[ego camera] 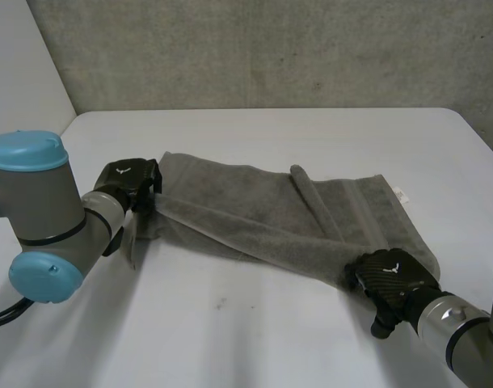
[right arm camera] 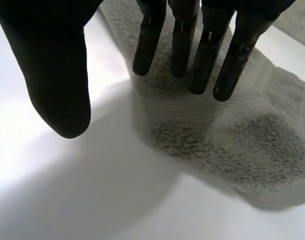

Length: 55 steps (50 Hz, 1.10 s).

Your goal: Fold the towel.

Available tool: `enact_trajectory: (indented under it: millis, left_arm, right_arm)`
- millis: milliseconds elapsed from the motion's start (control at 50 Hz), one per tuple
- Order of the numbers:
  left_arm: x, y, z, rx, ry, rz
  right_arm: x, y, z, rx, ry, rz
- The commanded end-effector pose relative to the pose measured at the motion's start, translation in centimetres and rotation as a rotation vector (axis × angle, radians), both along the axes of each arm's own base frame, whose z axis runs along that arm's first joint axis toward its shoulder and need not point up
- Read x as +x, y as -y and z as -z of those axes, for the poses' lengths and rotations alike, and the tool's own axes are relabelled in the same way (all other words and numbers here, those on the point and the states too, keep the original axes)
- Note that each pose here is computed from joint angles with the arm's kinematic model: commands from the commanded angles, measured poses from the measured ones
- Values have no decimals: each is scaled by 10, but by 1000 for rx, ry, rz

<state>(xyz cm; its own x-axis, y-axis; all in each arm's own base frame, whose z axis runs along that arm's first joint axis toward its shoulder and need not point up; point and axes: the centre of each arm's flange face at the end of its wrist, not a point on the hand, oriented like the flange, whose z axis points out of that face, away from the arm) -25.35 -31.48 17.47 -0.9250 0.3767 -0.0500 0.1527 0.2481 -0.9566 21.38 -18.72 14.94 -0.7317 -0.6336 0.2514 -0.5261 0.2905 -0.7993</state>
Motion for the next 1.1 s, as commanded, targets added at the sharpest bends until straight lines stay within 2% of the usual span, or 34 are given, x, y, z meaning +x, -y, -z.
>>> enact_trajectory:
  millis: [20,680,780,880,960,1040,1100]
  left_arm:
    - [0,0,1,2,1,-1]
    - [1,-1,3,7,3,-1]
    - [0,-1,3,9,3,1]
    - [1,-2,3,15,9,-3]
    - [5,-10,1,46,30,1]
    - [10,-23,-6,93,50,2]
    - [16,-39,-10,162,79,5]
  right_arm:
    - [-3,17,13,-40,0,28]
    - [-2,74,26,-226,21,99]
    - [-2,82,26,-261,-11,90]
    - [-14,98,10,-337,-71,137]
    - [-14,106,-27,-432,-63,153]
    - [-18,99,-63,-390,-107,139]
    - [-20,96,-69,-329,-127,130]
